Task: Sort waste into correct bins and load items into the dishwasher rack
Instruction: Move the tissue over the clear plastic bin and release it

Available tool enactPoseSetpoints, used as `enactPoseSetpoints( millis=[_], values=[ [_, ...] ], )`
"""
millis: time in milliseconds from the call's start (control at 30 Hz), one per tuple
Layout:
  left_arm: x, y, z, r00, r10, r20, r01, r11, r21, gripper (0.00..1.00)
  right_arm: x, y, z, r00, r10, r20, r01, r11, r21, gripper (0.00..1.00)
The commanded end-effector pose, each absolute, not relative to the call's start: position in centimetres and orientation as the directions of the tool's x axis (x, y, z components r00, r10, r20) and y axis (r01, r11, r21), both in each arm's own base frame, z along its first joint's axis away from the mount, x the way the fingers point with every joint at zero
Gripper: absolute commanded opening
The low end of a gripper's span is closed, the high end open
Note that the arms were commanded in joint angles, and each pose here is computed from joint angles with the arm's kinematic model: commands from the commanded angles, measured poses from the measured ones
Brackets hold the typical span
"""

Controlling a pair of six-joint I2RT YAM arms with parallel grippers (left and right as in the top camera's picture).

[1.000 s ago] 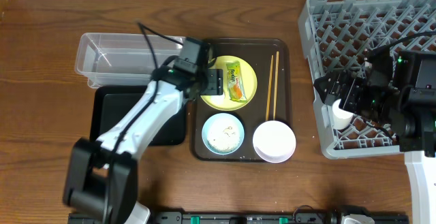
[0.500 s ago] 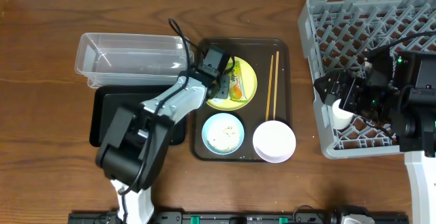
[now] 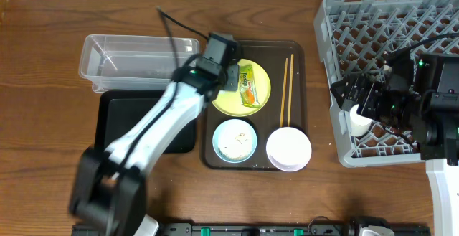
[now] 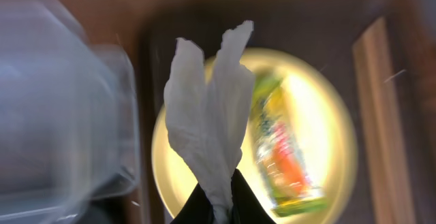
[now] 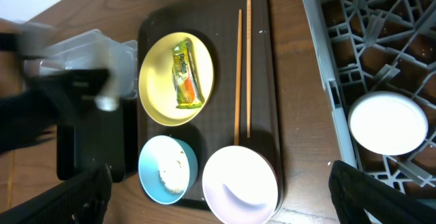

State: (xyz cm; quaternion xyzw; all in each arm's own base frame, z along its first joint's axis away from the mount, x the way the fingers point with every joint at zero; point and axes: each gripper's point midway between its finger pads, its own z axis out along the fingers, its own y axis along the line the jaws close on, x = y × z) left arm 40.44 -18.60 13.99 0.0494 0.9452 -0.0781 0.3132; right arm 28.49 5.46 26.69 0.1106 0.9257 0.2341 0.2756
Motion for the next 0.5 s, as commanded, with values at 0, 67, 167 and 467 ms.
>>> enactPoseSetpoints(
  millis=[0,67,167,467],
  values=[
    [41.1,-15.1,18.4,-0.734,-0.02,-0.679,0.041,0.997,-0.073,0.06,28.5,5.7,26.9,-0.824,0.312,-0.473,0.05,0.871,0.488,0.99],
    [41.8,-11.9,18.7,-0.717,-0.044,-0.696,-0.059,0.998,-0.002,0.07,28.6,5.7,27.0,-0.823,0.312,-0.475,0.048,0.871,0.488,0.99],
    [42.6,-8.1,17.0,-0.732,-0.087,-0.676,-0.157,0.987,0.043,0.13,28.6,5.7,27.0,-0.823,0.312,-0.475,0.048,0.871,0.489,0.99],
    [43.3,-8.9,16.3,-0.761,-0.123,-0.637,-0.108,0.992,-0.063,0.66,28.6,5.7,27.0,-0.823,0.312,-0.475,0.048,0.871,0.489,0.99]
  ],
)
